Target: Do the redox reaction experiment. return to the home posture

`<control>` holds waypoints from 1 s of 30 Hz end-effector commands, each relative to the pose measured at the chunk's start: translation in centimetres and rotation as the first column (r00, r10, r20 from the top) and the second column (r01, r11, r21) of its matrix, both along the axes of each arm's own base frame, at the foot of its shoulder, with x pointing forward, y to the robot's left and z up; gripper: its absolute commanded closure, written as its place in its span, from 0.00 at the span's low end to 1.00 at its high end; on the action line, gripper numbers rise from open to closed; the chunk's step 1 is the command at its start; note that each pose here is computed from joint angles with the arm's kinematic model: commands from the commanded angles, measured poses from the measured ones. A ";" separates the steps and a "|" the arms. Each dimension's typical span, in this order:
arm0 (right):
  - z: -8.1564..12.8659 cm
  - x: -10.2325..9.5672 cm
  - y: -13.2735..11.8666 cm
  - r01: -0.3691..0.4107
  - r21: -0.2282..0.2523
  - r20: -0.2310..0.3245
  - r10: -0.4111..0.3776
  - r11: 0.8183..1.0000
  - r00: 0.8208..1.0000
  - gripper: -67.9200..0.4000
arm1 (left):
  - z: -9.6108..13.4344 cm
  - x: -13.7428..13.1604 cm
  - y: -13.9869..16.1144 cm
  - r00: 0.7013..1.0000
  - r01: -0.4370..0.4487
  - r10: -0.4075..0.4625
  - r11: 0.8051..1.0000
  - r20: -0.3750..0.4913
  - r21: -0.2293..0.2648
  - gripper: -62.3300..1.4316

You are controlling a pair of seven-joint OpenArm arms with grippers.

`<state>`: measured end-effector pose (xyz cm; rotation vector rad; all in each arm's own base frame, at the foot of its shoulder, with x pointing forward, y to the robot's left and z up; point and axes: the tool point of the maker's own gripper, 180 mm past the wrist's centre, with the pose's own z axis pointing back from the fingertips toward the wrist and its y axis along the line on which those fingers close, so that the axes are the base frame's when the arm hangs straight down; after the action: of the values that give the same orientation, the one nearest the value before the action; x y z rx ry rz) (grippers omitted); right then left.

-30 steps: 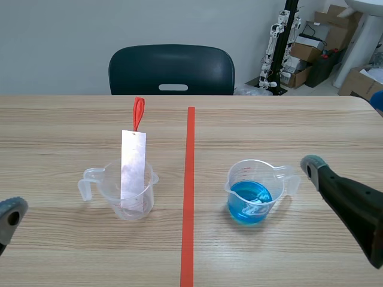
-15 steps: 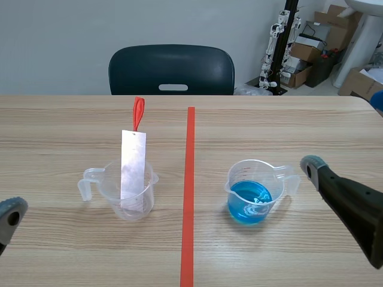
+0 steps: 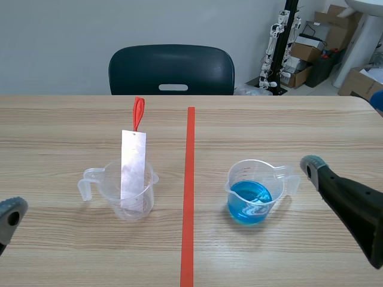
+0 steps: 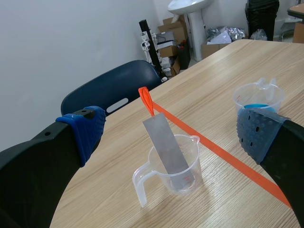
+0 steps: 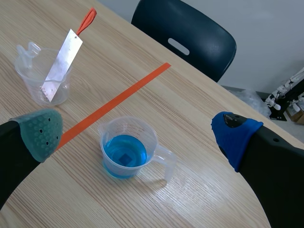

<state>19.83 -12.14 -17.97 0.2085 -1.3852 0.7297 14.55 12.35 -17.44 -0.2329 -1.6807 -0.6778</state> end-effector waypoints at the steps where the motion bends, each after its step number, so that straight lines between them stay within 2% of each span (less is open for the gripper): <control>1: 0.5 0.2 0.1 -0.002 0.015 0.019 0.001 1.000 1.000 0.00 | 0.6 0.1 -0.1 1.000 0.000 0.001 1.000 0.024 -0.019 0.07; 16: 0.5 0.2 0.1 -0.001 0.013 0.016 0.001 1.000 1.000 0.00 | 0.6 0.1 -0.1 1.000 -0.001 0.001 1.000 0.024 -0.019 0.07; 24: 0.1 0.1 0.1 -0.013 -0.036 0.024 0.014 0.999 1.000 0.00 | 0.6 0.1 -0.1 1.000 -0.001 0.001 1.000 0.024 -0.018 0.07; 30: 0.1 0.1 0.1 -0.013 -0.036 0.024 0.014 0.999 1.000 0.00 | 0.6 0.1 -0.1 1.000 0.000 0.001 1.000 0.024 -0.019 0.07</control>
<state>19.73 -12.14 -18.32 0.1786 -1.3727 0.7720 14.55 12.35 -17.44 -0.2329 -1.6807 -0.6778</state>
